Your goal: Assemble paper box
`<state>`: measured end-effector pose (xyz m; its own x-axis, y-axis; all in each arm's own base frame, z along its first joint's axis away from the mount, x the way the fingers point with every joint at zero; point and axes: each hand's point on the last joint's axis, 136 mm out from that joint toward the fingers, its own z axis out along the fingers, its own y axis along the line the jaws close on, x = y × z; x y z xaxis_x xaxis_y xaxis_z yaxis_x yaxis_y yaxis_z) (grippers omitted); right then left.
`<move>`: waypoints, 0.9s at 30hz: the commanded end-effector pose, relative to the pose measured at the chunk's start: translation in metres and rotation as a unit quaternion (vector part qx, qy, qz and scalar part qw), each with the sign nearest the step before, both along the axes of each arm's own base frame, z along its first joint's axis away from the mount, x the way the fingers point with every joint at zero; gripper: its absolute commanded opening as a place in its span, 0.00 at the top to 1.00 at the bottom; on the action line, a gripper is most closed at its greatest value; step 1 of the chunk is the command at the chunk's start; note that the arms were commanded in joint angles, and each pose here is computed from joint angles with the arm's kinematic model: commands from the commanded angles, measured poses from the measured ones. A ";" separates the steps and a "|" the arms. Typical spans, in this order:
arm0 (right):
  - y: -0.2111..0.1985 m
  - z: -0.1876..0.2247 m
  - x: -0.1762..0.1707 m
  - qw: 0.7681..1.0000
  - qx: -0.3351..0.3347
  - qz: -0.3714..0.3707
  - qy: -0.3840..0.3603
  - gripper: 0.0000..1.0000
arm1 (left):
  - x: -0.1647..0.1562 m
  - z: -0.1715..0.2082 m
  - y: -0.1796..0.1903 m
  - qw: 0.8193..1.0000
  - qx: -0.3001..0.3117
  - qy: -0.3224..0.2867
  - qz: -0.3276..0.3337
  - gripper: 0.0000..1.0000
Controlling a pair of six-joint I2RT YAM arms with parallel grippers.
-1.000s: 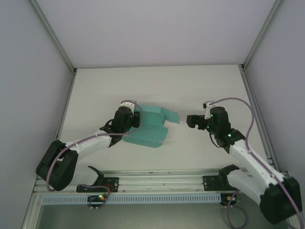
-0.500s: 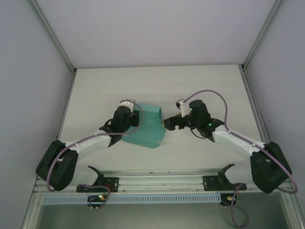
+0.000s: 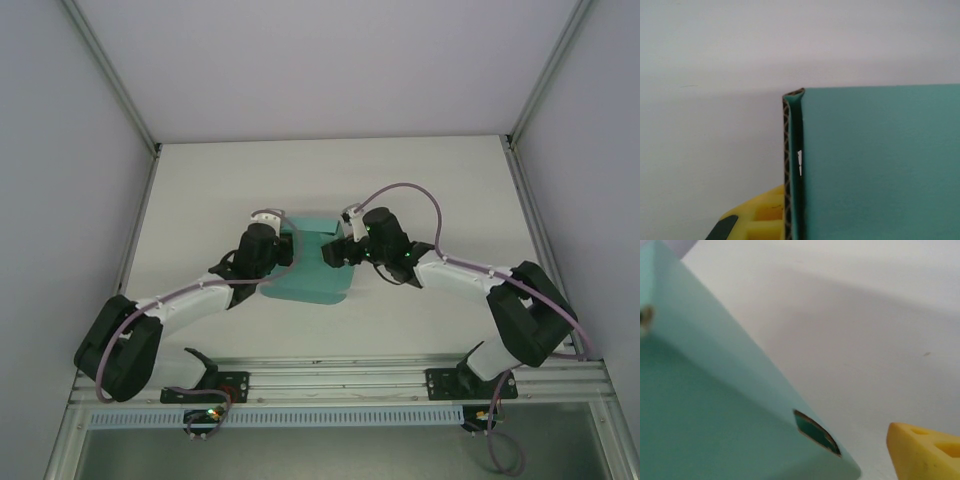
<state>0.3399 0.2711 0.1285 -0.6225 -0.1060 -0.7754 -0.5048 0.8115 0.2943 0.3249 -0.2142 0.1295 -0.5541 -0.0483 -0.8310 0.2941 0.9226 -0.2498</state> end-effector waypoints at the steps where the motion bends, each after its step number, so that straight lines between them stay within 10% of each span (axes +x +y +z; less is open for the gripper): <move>1: -0.029 0.009 0.012 0.994 -0.064 -0.079 -0.048 0.19 | 0.003 0.016 0.001 1.000 -0.020 -0.013 0.020 1.00; 16: -0.008 0.042 -0.031 0.997 -0.028 0.023 -0.073 0.02 | 0.008 0.009 0.008 0.997 0.011 0.034 0.074 1.00; 27: -0.063 0.075 -0.050 0.992 -0.033 -0.013 -0.117 0.08 | 0.006 0.007 0.005 0.997 0.007 0.038 0.063 1.00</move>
<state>0.2928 0.2275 0.2049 -0.4170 -0.1565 -0.8953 -0.5596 0.8204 0.1172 0.3293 -0.2068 0.1324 -0.6042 -0.0939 -0.7913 0.1625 0.9577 -0.2377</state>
